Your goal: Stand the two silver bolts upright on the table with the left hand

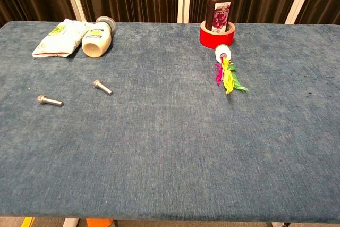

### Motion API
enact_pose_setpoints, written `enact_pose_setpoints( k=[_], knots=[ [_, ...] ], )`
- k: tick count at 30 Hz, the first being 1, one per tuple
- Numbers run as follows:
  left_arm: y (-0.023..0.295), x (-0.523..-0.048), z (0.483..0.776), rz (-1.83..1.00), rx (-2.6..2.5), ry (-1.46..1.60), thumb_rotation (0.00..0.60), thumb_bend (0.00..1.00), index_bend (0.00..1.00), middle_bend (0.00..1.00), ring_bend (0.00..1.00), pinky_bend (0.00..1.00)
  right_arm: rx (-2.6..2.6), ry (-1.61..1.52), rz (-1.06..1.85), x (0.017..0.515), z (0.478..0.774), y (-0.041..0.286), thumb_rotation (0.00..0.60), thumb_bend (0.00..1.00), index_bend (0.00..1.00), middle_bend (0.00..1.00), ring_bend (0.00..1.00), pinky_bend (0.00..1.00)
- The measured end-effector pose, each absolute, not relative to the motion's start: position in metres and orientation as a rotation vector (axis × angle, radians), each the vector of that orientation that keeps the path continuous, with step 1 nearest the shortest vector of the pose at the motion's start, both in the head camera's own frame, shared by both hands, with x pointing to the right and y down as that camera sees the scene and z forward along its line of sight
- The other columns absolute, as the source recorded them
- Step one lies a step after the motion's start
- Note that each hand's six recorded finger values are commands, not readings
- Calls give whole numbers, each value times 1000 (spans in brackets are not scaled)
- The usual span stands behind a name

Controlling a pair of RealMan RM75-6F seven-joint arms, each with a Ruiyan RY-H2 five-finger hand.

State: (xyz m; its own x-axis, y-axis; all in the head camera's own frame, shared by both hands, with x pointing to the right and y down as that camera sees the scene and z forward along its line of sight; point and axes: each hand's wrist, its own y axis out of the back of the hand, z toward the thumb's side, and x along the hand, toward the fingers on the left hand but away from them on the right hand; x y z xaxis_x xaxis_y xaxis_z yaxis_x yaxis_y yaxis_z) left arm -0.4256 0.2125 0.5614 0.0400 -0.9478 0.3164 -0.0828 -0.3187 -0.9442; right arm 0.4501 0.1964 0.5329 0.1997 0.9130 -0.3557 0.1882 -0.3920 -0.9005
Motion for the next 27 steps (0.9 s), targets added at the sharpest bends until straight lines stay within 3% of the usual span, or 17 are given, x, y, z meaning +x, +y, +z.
enact_pose_setpoints(
  k=[7,13,19,27],
  knots=[
    [177,-373,581,-1265,-1617,913,600,267,364,182,35,0,-1727,-1043,1226,451,528,197,600,268,40,99,0,0],
    [154,-323,622,-1254,-1697,704,600,296,388,182,35,0,-1717,-1056,1247,458,527,201,600,268,40,99,0,0],
    [147,-282,667,-1303,-1725,568,600,293,418,182,35,0,-1707,-1067,1271,465,527,201,600,268,40,99,0,0],
    [149,-263,695,-1352,-1668,454,600,298,441,182,35,0,-1711,-1070,1273,466,530,200,600,268,40,99,0,0]
  ],
)
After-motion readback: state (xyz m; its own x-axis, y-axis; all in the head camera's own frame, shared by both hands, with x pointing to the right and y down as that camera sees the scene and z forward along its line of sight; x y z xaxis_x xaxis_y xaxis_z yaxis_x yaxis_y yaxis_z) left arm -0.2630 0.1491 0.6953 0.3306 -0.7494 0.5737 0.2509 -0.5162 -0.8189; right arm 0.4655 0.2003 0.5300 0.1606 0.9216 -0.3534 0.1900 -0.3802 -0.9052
